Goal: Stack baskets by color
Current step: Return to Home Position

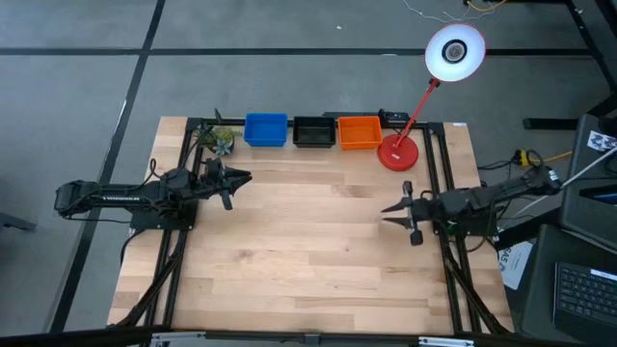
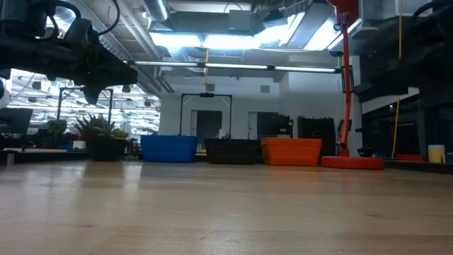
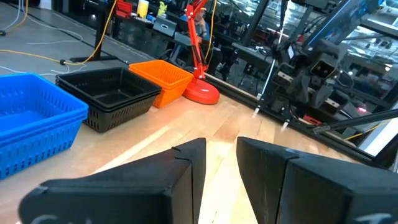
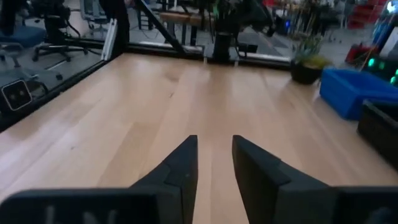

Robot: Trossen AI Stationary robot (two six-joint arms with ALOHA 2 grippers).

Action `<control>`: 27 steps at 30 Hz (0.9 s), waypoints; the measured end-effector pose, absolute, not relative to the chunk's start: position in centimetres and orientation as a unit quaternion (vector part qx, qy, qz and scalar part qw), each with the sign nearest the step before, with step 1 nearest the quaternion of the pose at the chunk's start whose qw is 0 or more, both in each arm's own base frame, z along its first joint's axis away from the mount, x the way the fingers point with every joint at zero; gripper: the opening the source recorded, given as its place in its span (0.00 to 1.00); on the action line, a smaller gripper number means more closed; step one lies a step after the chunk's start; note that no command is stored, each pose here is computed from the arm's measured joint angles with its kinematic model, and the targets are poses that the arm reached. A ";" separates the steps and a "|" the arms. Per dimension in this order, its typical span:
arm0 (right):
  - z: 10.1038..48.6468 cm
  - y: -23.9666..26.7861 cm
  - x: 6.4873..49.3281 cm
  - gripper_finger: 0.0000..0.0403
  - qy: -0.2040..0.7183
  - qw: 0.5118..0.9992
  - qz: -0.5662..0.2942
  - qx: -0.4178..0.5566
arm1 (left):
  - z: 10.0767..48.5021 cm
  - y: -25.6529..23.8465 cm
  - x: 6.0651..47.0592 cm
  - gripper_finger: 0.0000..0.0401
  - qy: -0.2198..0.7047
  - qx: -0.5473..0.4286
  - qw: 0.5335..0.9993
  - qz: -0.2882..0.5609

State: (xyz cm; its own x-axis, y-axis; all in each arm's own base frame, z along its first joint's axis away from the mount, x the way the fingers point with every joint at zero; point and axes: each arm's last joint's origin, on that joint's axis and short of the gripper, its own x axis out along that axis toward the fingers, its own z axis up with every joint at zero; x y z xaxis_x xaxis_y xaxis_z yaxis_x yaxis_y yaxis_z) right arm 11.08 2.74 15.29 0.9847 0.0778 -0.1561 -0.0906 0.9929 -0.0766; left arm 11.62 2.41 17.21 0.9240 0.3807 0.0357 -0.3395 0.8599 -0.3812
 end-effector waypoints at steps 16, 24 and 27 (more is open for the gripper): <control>16.9 2.4 9.5 0.25 -0.021 0.996 0.050 -0.075 | 17.2 2.4 11.6 0.21 -0.055 -0.187 0.963 0.187; 17.2 2.4 9.4 0.25 -0.035 0.997 0.059 -0.046 | 17.2 2.4 11.6 0.21 -0.055 -0.187 0.963 0.187; 17.1 2.4 9.4 0.25 -0.032 0.998 0.060 -0.019 | 17.2 2.4 11.6 0.21 -0.055 -0.187 0.963 0.187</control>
